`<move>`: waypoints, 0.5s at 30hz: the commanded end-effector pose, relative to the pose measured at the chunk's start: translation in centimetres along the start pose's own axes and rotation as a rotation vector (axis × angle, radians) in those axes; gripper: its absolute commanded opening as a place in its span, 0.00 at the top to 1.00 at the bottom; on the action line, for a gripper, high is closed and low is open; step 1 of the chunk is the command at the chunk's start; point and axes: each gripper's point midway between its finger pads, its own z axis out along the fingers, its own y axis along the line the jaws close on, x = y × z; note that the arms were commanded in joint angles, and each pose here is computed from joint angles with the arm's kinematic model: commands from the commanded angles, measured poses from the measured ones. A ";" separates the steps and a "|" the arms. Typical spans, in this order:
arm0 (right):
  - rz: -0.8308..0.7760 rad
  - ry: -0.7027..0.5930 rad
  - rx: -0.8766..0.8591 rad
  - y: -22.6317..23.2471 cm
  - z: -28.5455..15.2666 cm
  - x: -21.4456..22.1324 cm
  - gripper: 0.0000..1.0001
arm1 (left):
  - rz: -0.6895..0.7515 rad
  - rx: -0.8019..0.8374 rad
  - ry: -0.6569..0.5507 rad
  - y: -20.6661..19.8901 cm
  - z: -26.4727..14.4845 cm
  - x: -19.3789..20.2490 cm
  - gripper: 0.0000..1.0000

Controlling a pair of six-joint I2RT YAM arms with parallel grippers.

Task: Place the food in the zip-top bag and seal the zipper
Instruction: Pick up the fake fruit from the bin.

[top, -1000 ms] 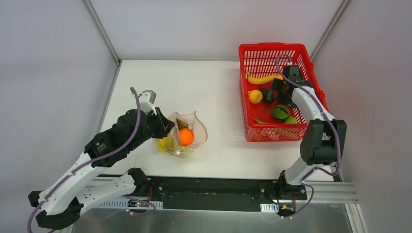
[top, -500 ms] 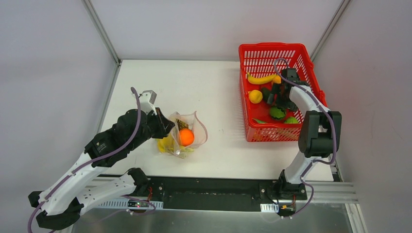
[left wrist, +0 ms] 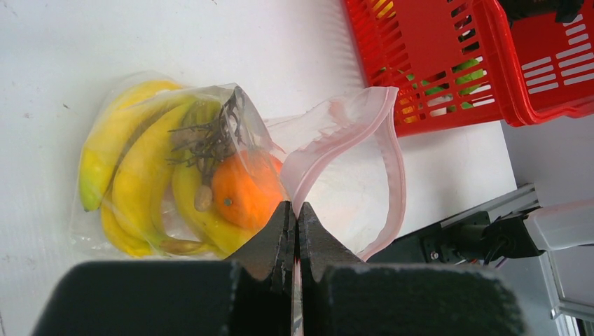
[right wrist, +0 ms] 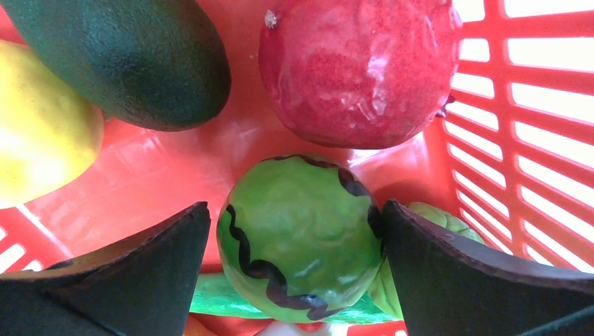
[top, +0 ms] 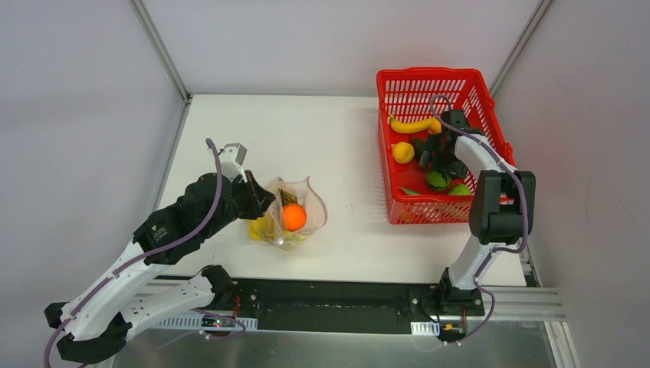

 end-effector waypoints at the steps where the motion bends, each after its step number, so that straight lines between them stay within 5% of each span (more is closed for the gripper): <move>1: -0.003 0.001 -0.031 0.4 -0.3 -0.1 0.05 | 0.004 -0.007 -0.023 0.2 0.0 -0.5 1.00; 10: 0.057 -0.037 -0.037 0.2 -0.7 -1.0 0.22 | -0.006 -0.015 -0.032 0.6 -0.4 -0.5 1.00; 15: 0.040 -0.012 -0.083 0.6 -1.5 -0.1 0.44 | -0.018 -0.013 -0.031 0.7 0.0 -0.1 1.00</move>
